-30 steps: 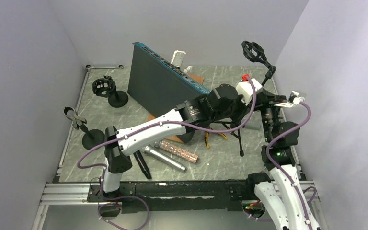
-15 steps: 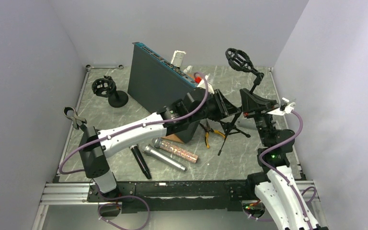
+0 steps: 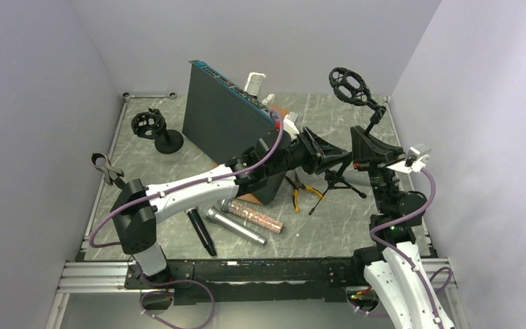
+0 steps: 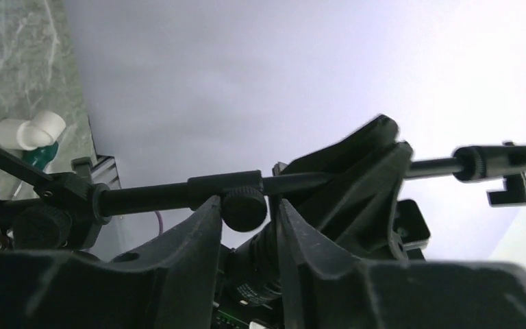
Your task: Remove the microphone from the stand
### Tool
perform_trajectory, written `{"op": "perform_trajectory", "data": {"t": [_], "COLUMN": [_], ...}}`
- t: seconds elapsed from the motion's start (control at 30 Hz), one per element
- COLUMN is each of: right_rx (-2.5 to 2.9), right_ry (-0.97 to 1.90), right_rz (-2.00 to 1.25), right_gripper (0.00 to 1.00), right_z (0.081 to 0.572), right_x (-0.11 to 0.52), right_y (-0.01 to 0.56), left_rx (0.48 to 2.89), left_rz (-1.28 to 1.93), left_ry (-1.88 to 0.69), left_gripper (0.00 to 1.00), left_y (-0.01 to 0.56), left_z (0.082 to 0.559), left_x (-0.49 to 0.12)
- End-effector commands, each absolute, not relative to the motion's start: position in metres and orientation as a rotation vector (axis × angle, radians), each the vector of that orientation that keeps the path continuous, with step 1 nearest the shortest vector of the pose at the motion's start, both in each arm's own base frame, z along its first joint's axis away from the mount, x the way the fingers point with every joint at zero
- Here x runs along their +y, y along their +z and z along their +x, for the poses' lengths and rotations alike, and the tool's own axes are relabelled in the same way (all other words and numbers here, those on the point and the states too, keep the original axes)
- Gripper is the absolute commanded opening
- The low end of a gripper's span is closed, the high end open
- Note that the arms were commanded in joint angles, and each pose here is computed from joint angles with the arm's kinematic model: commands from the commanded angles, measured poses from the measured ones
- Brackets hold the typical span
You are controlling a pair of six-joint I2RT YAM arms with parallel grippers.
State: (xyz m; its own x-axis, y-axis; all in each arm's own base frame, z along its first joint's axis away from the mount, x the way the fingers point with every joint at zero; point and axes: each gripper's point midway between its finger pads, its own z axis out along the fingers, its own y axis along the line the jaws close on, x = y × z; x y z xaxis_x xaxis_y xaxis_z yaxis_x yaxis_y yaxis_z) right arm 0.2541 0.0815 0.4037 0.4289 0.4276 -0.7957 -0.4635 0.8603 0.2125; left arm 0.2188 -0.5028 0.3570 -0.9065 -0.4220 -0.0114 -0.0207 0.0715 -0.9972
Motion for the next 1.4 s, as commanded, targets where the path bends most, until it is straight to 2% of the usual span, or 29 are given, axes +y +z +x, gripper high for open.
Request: {"op": "perform_trajectory", "data": {"t": [0.0, 0.13, 0.2, 0.5, 0.7, 1.07, 1.37], "right_rx": [0.962, 0.979, 0.985, 1.008, 1.025, 1.019, 1.018], "right_ry": [0.444, 0.405, 0.382, 0.257, 0.107, -0.076, -0.081], "right_rz": [-0.007, -0.012, -0.006, 0.002, 0.029, -0.006, -0.003], "right_gripper": [0.0, 0.0, 0.0, 0.0, 0.0, 0.0, 0.0], "right_z": [0.256, 0.257, 0.257, 0.281, 0.323, 0.414, 0.495], "right_x": [0.063, 0.06, 0.057, 0.045, 0.03, 0.023, 0.023], "right_y": [0.409, 0.407, 0.406, 0.396, 0.379, 0.347, 0.333], "left_rx": [1.758, 1.698, 1.667, 1.604, 1.53, 1.43, 1.42], "left_rz": [-0.348, -0.213, -0.147, 0.2, 0.406, 0.424, 0.355], "left_ry": [-2.194, -2.086, -2.023, -1.797, -1.565, -1.002, -0.911], "left_gripper": [0.49, 0.91, 0.99, 0.99, 0.98, 0.99, 0.99], "left_y": [0.441, 0.437, 0.438, 0.428, 0.432, 0.432, 0.427], "left_z": [0.209, 0.206, 0.205, 0.184, 0.171, 0.168, 0.162], "left_x": [-0.482, -0.469, -0.461, -0.431, -0.394, -0.255, -0.209]}}
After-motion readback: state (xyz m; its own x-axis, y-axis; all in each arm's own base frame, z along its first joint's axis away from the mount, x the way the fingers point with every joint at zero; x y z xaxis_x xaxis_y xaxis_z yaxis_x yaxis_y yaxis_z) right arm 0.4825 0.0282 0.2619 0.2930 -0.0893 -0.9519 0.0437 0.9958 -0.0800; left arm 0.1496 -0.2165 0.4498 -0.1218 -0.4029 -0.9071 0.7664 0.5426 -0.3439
